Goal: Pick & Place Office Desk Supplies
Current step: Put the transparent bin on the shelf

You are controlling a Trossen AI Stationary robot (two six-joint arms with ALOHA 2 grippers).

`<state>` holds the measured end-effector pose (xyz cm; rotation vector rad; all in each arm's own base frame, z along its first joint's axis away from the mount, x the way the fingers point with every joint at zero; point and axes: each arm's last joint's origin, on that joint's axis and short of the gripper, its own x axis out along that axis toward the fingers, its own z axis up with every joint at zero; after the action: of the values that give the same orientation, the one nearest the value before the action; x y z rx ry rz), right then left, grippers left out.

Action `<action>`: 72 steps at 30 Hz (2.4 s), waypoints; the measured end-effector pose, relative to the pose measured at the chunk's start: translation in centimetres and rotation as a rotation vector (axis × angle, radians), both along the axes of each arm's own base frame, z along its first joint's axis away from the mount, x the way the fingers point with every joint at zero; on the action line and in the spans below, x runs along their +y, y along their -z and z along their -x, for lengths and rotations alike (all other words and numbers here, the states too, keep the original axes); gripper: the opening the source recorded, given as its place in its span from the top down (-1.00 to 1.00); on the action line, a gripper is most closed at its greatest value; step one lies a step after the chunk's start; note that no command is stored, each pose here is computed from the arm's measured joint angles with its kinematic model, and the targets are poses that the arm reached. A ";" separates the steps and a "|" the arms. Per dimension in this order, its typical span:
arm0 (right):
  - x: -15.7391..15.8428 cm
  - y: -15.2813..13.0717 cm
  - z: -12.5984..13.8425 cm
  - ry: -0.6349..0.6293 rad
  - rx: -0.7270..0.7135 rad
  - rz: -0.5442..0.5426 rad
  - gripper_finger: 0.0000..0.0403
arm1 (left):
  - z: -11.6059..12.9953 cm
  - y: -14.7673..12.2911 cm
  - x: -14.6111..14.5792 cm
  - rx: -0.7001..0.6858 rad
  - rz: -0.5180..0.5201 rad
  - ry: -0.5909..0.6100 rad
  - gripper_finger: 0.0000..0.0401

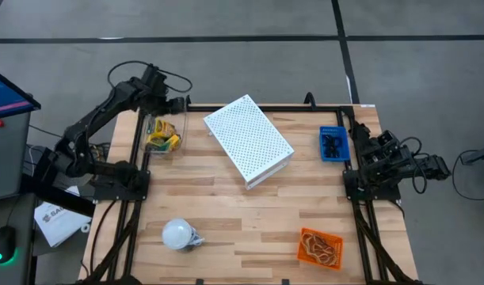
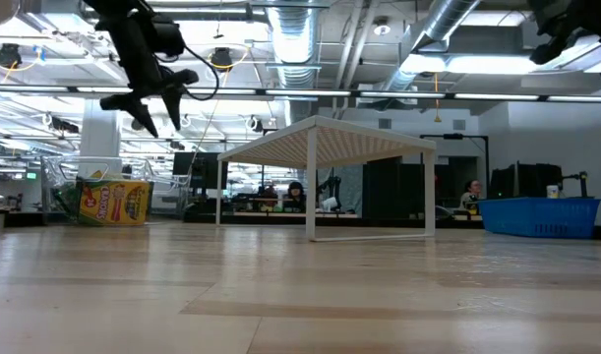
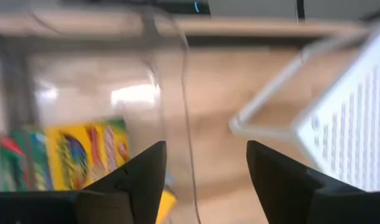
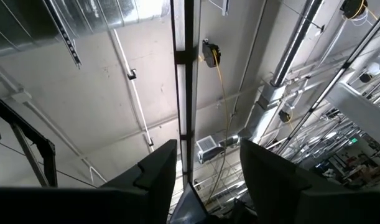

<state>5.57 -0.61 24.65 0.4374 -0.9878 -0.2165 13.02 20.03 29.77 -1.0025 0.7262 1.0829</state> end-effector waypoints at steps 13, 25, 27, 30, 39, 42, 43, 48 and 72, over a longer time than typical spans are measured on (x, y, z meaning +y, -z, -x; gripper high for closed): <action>0.1 0.0 0.0 -0.020 -0.005 0.015 0.14 | -5.4 3.4 -1.9 0.172 0.115 0.110 0.15; 0.1 0.0 0.0 -0.057 -0.025 -0.010 0.14 | -7.9 7.2 -1.3 0.335 0.146 0.096 0.22; 0.1 0.0 0.0 -0.060 -0.026 -0.012 0.14 | -8.0 7.2 -1.2 0.339 0.128 0.088 0.22; 0.1 0.0 0.0 -0.061 -0.026 -0.012 0.14 | -7.9 7.1 -1.0 0.351 0.100 0.071 0.23; 0.1 0.0 0.0 -0.060 -0.025 -0.012 0.14 | -8.0 8.5 0.3 0.375 0.116 0.043 0.23; 0.1 0.0 0.0 -0.061 -0.025 -0.012 0.14 | -8.3 9.3 0.6 0.384 0.127 0.046 0.24; 0.1 0.0 0.0 -0.060 -0.025 -0.012 0.14 | -8.4 9.6 0.6 0.388 0.139 0.049 0.25; 0.1 -0.1 0.1 -0.061 -0.032 -0.012 0.14 | -8.6 10.1 0.8 0.389 0.159 0.054 0.43; 0.0 -0.8 0.3 -0.054 -0.041 -0.005 0.14 | -5.0 5.2 -0.1 0.330 0.086 0.157 0.99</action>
<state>5.26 -0.56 25.49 0.4736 -1.0146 -0.1620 17.98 19.92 24.59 -0.8310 1.1091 1.0980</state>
